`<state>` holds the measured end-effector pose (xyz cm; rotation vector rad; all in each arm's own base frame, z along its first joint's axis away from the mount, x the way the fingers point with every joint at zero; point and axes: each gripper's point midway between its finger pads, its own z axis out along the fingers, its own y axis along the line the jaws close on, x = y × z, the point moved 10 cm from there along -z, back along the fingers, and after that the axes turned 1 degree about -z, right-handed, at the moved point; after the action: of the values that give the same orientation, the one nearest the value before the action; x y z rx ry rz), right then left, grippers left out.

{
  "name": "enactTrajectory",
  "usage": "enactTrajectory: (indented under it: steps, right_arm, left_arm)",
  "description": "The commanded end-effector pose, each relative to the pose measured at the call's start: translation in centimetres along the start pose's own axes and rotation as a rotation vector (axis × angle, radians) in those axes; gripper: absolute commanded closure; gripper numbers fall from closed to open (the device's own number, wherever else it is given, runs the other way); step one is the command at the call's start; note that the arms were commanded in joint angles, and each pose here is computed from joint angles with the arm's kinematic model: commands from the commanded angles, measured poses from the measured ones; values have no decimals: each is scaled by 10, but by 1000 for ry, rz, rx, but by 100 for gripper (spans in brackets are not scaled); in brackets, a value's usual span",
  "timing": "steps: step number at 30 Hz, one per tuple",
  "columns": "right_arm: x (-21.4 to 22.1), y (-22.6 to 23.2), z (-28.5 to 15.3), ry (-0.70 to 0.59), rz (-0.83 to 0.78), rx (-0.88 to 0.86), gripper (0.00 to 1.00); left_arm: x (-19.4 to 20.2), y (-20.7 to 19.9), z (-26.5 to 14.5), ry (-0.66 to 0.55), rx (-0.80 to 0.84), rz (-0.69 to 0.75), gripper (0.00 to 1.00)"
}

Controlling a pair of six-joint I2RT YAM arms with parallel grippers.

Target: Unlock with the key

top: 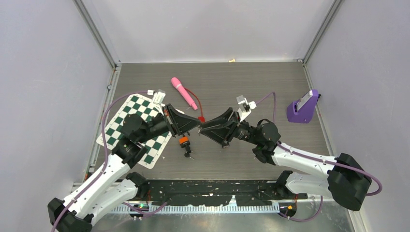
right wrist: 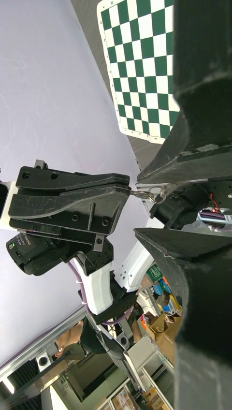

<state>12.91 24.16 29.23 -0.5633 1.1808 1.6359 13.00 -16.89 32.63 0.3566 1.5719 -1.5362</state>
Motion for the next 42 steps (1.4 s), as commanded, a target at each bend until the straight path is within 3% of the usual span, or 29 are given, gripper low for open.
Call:
enactTrajectory:
  steps: [1, 9, 22, 27, 33, 42]
  right_arm:
    - [-11, 9, 5, -63, -37, -35, 56]
    - [-7, 7, 9, -57, -23, -27, 73]
    - [-4, 7, 5, -58, -9, -27, 84]
    - [-4, 8, 1, -69, -12, -18, 84]
    - [-6, 9, -1, -82, -13, -8, 77]
    - [-7, 10, -2, -91, -16, -1, 80]
  left_arm:
    - [-5, -6, 4, -29, 26, 29, 100]
    - [-5, -9, 7, -35, 41, 28, 100]
    - [-6, -10, 7, -71, 51, 7, 100]
    - [-6, -9, 6, -85, 46, 7, 100]
    - [-6, -10, 5, -93, 48, 7, 100]
    - [-6, -10, 6, -89, 56, 5, 100]
